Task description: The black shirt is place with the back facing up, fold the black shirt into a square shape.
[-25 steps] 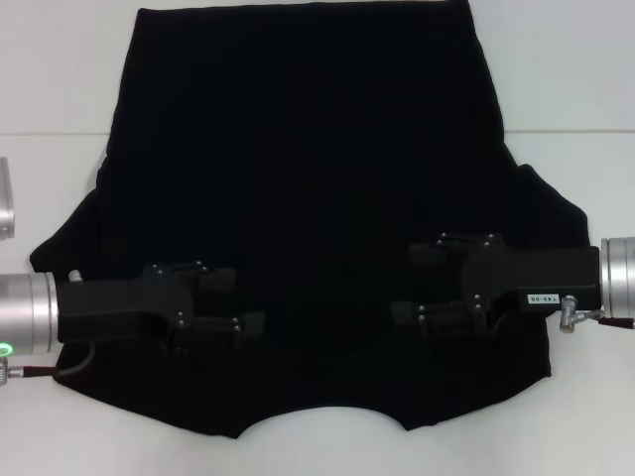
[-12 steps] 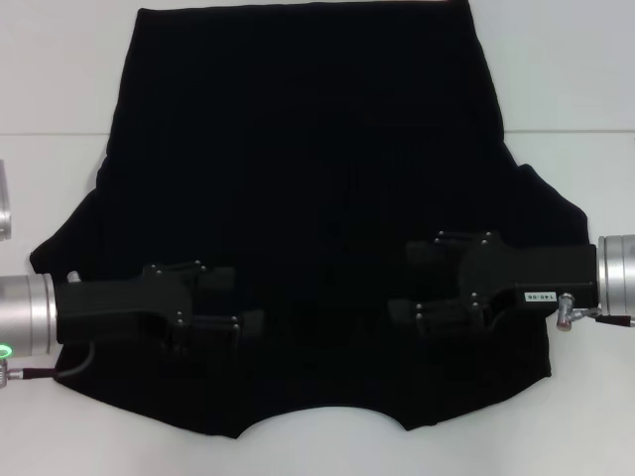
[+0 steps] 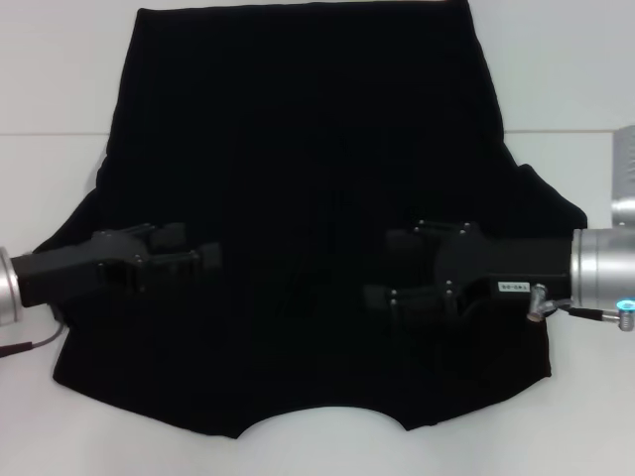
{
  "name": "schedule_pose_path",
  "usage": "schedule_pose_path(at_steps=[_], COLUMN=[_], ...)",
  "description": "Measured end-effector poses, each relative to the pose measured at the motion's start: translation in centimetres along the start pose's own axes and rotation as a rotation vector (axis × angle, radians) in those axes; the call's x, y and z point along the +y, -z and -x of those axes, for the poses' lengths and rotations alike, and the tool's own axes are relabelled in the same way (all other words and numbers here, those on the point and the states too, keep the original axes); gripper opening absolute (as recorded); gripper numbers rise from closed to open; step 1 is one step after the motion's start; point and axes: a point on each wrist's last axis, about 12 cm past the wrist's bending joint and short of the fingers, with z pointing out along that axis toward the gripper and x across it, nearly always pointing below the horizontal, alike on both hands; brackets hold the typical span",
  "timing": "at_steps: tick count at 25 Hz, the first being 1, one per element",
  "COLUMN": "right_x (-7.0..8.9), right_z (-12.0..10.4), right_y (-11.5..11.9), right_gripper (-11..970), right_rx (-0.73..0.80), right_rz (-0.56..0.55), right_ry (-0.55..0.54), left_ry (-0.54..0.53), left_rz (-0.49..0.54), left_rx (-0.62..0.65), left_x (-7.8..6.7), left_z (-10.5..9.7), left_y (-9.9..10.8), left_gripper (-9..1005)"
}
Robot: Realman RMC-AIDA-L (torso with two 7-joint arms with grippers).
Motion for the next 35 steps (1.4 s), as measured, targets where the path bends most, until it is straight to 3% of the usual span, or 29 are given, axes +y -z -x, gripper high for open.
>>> schedule_pose_path(at_steps=[4, 18, 35], right_x=[0.0, 0.0, 0.1], right_z=[0.3, 0.8, 0.8], right_y=[-0.9, -1.9, -2.0], right_gripper=[916, 915, 915], right_rx=[-0.003, -0.056, -0.058], right_rz=[-0.003, -0.005, -0.006], right_ry=[0.0, -0.035, -0.042], left_ry=[0.085, 0.265, 0.341], left_rz=[0.154, 0.499, 0.644], left_rx=[0.012, 0.028, 0.03], left_x=[1.7, 5.4, 6.6], left_z=[-0.1, 0.0, -0.5], left_y=[1.1, 3.7, 3.9], left_gripper=[871, 872, 872])
